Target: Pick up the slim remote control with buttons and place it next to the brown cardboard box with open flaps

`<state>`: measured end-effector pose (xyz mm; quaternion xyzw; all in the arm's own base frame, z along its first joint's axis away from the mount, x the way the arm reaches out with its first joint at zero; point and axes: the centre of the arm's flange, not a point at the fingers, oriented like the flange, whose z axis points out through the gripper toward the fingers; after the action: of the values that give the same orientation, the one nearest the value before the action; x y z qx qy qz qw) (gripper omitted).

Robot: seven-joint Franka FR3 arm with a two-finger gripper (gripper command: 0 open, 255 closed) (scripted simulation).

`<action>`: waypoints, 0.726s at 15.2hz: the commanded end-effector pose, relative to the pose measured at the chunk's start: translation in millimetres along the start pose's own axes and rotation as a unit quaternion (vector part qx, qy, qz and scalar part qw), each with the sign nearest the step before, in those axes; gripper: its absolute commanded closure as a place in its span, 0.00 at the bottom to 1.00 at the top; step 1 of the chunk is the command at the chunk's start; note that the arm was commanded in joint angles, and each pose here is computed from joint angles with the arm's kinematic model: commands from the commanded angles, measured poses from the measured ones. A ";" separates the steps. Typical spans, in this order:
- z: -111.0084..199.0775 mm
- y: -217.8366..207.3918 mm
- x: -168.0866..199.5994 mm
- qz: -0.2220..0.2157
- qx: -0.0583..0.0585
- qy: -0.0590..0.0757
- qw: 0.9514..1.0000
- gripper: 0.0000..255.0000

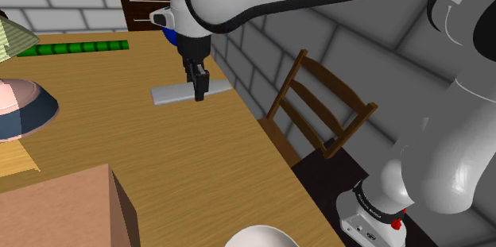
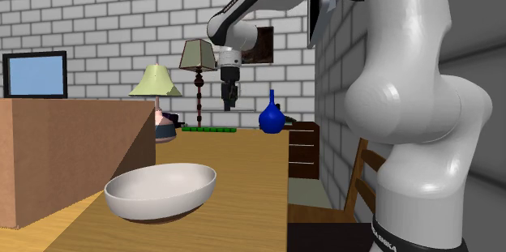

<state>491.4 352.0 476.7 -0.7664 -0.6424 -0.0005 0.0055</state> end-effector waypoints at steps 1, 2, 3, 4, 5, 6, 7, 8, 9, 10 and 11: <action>-10.6 0.0 0.1 0.000 0.000 0.000 1.000 1.00; -15.9 0.0 0.2 0.000 0.000 0.000 1.000 1.00; -21.2 0.0 0.2 0.000 0.000 0.000 1.000 1.00; -26.5 -0.1 0.2 0.000 0.000 0.000 1.000 1.00; -31.7 -0.1 0.3 0.000 0.000 0.000 1.000 1.00; -37.0 -0.2 0.3 0.000 0.000 0.000 1.000 1.00; -42.3 -0.2 0.4 0.000 0.000 0.000 1.000 1.00; -47.6 -0.3 0.4 0.000 0.000 0.000 1.000 1.00; -52.9 -0.3 0.5 0.000 0.000 0.000 1.000 1.00; -58.1 -0.3 0.5 0.000 0.000 0.000 1.000 1.00; -63.4 -0.4 0.5 0.000 0.000 0.000 1.000 1.00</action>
<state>492.3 352.3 534.7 -0.7663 -0.6425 -0.0005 0.0055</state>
